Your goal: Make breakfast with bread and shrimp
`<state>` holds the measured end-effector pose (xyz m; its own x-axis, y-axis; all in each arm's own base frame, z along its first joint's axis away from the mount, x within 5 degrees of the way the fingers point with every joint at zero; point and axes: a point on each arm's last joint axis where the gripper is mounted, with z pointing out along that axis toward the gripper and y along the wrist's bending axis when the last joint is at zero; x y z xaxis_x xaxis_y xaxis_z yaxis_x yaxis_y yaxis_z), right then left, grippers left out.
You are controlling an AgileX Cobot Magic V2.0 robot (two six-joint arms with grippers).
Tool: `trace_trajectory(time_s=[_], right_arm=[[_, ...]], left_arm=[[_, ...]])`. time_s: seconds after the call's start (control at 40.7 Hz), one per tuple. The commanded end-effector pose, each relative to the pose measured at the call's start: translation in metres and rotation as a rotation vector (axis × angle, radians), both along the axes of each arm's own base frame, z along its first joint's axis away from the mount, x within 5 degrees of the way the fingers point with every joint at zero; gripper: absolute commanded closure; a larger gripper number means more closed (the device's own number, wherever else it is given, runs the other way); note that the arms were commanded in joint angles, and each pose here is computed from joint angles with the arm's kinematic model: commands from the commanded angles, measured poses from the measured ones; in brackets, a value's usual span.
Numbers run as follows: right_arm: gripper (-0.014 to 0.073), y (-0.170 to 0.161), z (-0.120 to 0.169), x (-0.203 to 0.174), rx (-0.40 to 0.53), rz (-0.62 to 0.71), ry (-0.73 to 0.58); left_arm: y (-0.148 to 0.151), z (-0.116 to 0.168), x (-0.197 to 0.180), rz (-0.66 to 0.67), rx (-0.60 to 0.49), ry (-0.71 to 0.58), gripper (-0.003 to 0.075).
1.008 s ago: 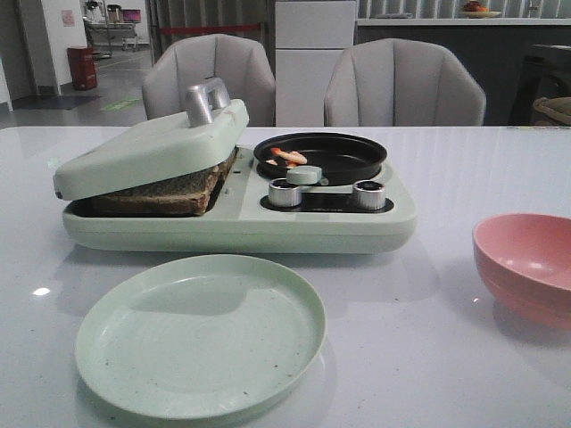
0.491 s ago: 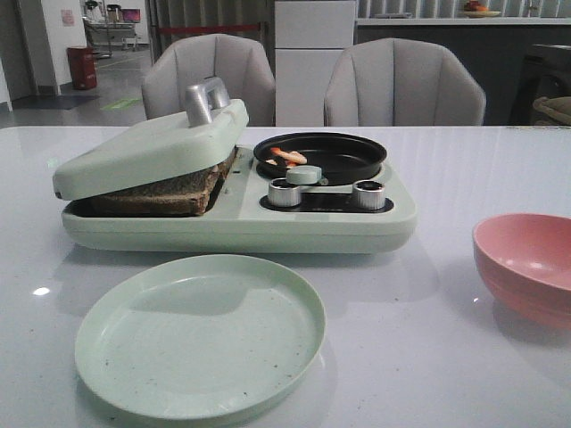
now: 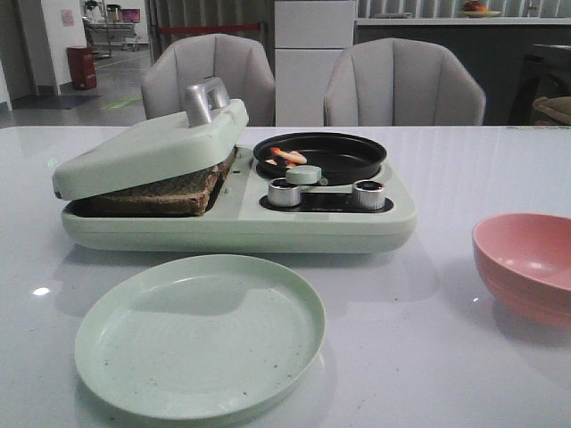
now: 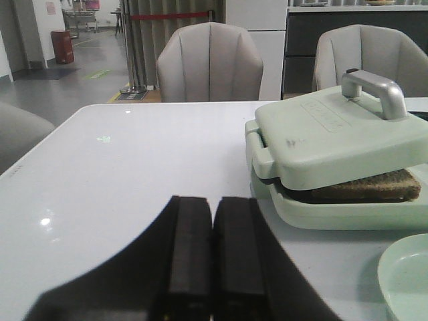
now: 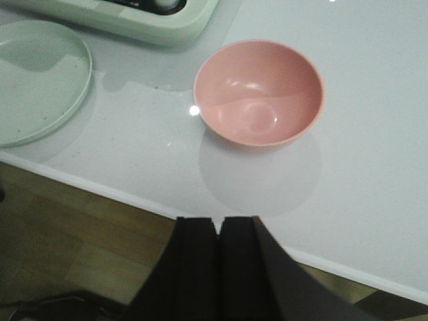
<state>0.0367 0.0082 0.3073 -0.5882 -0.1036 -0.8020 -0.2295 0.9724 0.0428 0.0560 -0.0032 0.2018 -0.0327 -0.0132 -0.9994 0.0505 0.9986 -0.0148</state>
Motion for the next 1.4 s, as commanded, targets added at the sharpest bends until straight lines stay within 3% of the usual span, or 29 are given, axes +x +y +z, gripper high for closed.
trace_trajectory(time_s=[0.0,0.123,0.246,0.541,0.713,1.376], right_arm=[[0.0559,-0.006,0.013,0.000,-0.014,-0.066,-0.176],[0.0559,-0.012,0.007,0.002,-0.066,-0.137,-0.369],[0.0559,-0.010,-0.007,0.005,-0.052,-0.142,-0.539],[0.0559,-0.007,-0.068,0.009,-0.025,-0.154,-0.721],[0.0559,-0.004,-0.095,0.017,-0.015,-0.136,-0.781],[0.0559,-0.005,-0.094,0.017,0.013,-0.163,-0.782]], left_arm=[[0.000,-0.001,0.000,0.000,-0.014,-0.083,0.0621],[0.000,-0.001,0.000,0.000,-0.014,-0.083,0.0621],[0.000,-0.001,0.000,0.000,-0.014,-0.083,0.0620],[0.000,-0.001,0.000,0.000,-0.014,-0.083,0.0621],[0.000,-0.001,0.000,0.000,-0.014,-0.081,0.0620],[0.000,-0.001,0.000,0.000,-0.014,-0.081,0.0620]])
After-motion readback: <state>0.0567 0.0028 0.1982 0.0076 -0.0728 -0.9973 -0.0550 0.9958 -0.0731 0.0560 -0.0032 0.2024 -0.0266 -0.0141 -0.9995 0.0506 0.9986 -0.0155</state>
